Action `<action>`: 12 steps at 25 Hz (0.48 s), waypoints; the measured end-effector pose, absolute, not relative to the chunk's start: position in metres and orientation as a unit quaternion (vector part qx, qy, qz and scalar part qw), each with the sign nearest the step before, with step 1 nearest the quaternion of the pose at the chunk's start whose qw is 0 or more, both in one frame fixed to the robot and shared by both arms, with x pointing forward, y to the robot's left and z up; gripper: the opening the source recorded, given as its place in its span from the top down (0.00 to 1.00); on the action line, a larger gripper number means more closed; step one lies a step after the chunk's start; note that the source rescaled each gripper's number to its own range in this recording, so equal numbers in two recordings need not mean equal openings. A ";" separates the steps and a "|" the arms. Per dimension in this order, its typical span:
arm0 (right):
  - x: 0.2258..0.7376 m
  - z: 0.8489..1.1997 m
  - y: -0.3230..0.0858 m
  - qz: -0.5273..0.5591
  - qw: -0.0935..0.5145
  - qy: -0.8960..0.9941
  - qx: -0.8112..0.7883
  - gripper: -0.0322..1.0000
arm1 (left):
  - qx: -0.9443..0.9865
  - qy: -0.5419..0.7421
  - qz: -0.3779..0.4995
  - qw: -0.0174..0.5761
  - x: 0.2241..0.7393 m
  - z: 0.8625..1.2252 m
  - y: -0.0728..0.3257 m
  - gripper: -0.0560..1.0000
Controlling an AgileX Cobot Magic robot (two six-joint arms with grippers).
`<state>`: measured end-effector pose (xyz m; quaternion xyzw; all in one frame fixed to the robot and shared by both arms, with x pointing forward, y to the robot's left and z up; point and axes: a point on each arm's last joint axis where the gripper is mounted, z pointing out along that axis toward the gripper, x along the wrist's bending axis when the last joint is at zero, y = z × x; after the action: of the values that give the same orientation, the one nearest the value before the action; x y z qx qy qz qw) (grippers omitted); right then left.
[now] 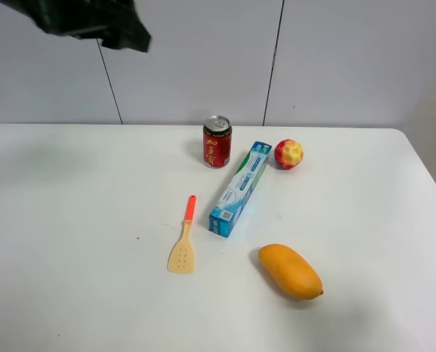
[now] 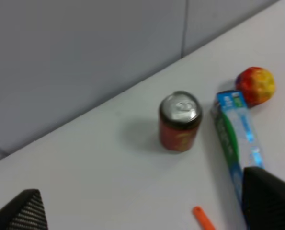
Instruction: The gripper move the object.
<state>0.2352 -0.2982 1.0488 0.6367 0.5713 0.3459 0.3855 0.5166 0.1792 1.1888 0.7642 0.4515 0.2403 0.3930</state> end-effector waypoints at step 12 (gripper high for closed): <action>0.235 1.049 -0.298 0.346 0.386 0.571 0.637 0.00 | 0.663 0.570 0.347 0.341 0.317 1.170 0.296 0.30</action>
<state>0.2352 -0.2982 1.0488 0.6367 0.5713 0.3459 0.3855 0.3168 0.2963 1.1702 0.6625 0.5699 0.3467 0.3407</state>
